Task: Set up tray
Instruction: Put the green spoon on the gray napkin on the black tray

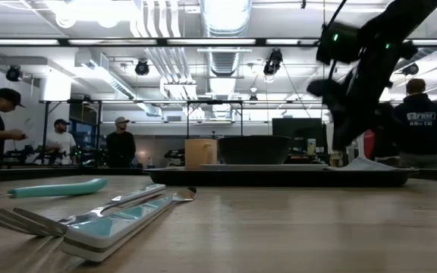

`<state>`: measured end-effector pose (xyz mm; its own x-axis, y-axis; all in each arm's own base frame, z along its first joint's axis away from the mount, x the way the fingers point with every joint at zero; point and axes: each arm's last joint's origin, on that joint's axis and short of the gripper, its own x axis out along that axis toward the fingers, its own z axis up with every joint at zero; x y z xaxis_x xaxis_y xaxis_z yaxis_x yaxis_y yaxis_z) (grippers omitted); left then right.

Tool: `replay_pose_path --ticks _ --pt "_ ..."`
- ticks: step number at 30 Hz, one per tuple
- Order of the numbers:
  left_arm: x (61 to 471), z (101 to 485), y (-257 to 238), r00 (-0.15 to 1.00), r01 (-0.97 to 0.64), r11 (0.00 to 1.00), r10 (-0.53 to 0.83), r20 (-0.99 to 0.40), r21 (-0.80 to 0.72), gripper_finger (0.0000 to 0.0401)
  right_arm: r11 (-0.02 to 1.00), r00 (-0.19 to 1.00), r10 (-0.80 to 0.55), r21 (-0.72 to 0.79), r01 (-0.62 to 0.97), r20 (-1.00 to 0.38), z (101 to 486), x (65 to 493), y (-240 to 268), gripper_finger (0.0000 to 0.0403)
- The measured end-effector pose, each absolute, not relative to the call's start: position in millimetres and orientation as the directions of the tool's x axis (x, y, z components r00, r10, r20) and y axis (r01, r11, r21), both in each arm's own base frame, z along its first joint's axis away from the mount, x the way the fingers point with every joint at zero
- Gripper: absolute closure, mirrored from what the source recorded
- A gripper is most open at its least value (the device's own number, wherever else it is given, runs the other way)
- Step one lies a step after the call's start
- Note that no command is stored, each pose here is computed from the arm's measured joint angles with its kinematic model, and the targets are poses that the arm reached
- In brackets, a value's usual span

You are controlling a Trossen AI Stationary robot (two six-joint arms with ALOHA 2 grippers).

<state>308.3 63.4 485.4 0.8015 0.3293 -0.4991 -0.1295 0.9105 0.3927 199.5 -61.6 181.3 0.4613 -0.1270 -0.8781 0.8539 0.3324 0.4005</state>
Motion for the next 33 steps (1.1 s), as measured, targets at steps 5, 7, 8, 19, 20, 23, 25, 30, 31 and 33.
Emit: replay_pose_path --ticks 5,7,8,19,20,23,25,30,31,33 --pt "302.0 485.5 62.2 0.788 -0.161 0.929 0.325 -0.523 0.334 0.021 0.496 0.614 -0.231 0.452 0.742 -0.755 219.6 186.2 -51.9 0.039" --pt "300.9 483.3 61.8 0.777 -0.167 0.937 0.317 -0.544 0.307 0.021 0.565 0.675 -0.261 0.458 0.686 -0.69 233.9 178.1 -46.6 0.0378" --pt "301.7 481.4 61.6 0.777 -0.163 0.941 0.307 -0.55 0.296 0.021 0.608 0.71 -0.271 0.456 0.65 -0.65 241.3 174.4 -43.6 0.0369" --pt "317.3 438.9 61.6 0.807 -0.127 0.986 0.167 -0.566 0.109 0.021 0.941 0.944 -0.248 0.177 0.288 -0.216 301.3 111.2 -17.3 0.0287" --pt "317.0 431.6 61.1 0.816 -0.131 0.988 0.156 -0.557 0.084 0.021 0.942 0.951 -0.249 0.182 0.282 -0.182 304.3 104.2 -16.5 0.0285" --pt "307.9 400.5 56.1 0.793 -0.172 0.985 0.136 -0.594 -0.005 0.021 0.945 0.964 -0.25 0.194 0.264 -0.092 310.7 81.9 -13.7 0.0285" --pt "296.7 378.9 50.6 0.755 -0.219 0.973 0.12 -0.645 -0.076 0.021 0.946 0.966 -0.251 0.196 0.258 -0.06 311.7 69.5 -12.3 0.0285" --pt "265.1 338.0 24.8 0.709 -0.336 0.904 0.058 -0.703 -0.263 0.021 0.946 0.967 -0.25 0.196 0.256 -0.055 307.3 52.8 -10.2 0.0284" --pt "260.8 329.3 18.2 0.702 -0.353 0.888 0.042 -0.711 -0.296 0.021 0.946 0.967 -0.251 0.196 0.257 -0.053 307.0 50.9 -10.0 0.0284" --pt "255.7 310.2 4.0 0.694 -0.383 0.849 0.004 -0.72 -0.365 0.021 0.946 0.964 -0.256 0.184 0.265 -0.069 304.9 49.4 -10.0 0.0284"
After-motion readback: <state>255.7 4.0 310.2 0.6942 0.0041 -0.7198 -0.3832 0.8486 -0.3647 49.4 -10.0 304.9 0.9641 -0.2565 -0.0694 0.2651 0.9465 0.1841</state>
